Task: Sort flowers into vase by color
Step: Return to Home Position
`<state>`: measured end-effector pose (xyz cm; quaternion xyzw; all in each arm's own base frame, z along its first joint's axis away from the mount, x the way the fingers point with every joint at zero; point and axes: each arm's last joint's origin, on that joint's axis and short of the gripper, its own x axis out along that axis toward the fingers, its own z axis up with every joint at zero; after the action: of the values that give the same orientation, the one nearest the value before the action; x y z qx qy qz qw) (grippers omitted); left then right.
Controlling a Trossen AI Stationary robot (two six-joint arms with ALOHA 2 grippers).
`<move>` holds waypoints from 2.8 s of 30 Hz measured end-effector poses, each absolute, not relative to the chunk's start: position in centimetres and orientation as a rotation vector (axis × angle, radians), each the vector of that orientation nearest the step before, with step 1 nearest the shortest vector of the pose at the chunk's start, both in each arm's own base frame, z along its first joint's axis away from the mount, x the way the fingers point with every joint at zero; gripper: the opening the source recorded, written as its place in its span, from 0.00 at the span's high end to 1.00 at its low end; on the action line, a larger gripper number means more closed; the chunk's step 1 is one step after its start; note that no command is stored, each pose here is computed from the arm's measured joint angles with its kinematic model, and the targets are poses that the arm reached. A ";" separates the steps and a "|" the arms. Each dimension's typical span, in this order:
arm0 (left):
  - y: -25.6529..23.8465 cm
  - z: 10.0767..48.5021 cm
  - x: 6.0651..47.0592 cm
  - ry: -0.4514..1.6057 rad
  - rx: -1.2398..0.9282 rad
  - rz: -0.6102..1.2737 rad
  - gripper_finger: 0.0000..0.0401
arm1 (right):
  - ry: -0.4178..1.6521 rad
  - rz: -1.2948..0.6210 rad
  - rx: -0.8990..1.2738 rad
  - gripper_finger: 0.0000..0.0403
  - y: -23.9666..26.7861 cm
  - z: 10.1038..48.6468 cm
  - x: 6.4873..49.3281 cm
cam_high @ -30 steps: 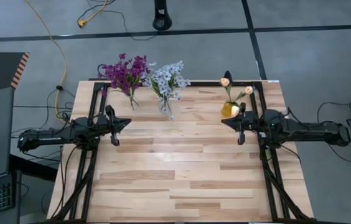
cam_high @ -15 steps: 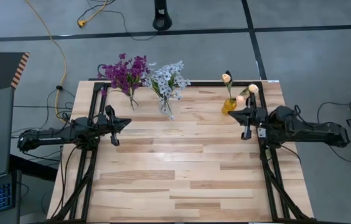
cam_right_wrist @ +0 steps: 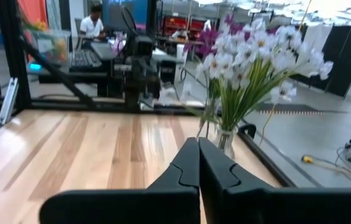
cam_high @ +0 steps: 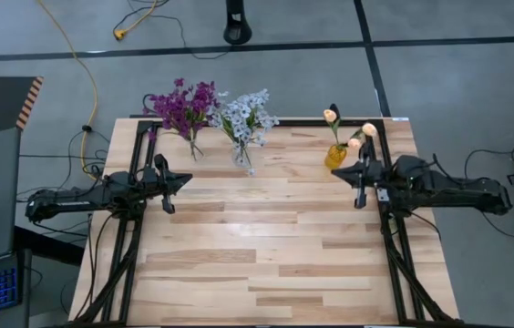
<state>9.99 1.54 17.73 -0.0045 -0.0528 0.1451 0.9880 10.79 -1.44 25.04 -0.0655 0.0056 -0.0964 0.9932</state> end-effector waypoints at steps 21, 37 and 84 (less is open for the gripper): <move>1.5 17.7 10.0 -0.106 -0.009 0.291 1.00 | 0.116 -0.245 -0.011 0.95 -1.7 18.1 11.6; 1.5 17.7 10.0 -0.102 0.003 0.292 1.00 | 0.103 -0.246 0.036 0.95 -1.7 16.5 11.6; 1.3 16.3 10.1 0.053 0.145 0.168 1.00 | -0.018 -0.216 0.011 0.94 -1.4 16.7 9.7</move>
<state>10.11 1.28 16.33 0.0722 0.0265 0.0840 0.9935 9.74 -1.42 16.73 0.0053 -0.0092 -0.1077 0.9941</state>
